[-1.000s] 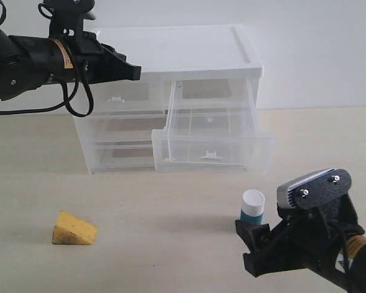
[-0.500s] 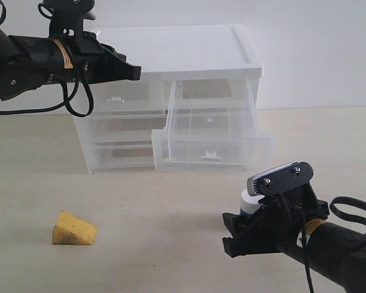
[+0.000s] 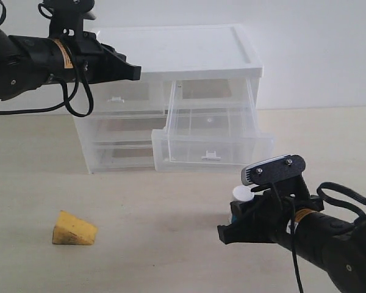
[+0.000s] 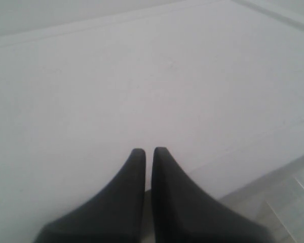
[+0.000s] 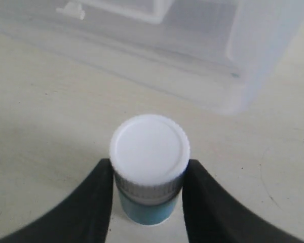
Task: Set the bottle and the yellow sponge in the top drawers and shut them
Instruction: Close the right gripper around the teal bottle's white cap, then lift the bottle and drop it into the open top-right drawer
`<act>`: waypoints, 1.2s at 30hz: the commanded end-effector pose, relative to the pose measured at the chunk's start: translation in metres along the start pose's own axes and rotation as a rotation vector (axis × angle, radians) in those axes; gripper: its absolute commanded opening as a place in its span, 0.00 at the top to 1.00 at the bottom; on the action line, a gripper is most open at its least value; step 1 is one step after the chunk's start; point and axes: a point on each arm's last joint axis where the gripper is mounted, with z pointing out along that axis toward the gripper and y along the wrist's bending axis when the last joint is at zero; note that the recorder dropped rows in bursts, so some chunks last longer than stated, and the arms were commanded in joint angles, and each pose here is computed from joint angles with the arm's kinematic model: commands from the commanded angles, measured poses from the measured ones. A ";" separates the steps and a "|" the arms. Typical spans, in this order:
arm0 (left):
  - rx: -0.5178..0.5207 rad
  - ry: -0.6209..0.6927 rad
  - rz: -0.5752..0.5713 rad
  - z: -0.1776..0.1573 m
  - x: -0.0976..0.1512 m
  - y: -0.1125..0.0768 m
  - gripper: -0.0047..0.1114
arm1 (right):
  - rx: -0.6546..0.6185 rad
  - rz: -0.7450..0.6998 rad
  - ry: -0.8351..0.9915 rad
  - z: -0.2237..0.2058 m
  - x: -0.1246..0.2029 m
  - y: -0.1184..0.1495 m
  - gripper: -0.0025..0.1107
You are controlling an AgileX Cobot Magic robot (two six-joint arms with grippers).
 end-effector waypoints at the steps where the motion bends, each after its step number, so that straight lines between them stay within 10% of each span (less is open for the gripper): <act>1: -0.030 0.080 0.003 0.003 0.013 0.002 0.92 | 0.014 -0.001 0.009 0.001 0.000 -0.003 0.98; 36: -0.044 0.105 0.003 0.003 0.015 0.004 0.92 | -0.360 -0.137 0.001 -0.155 -0.076 0.053 0.98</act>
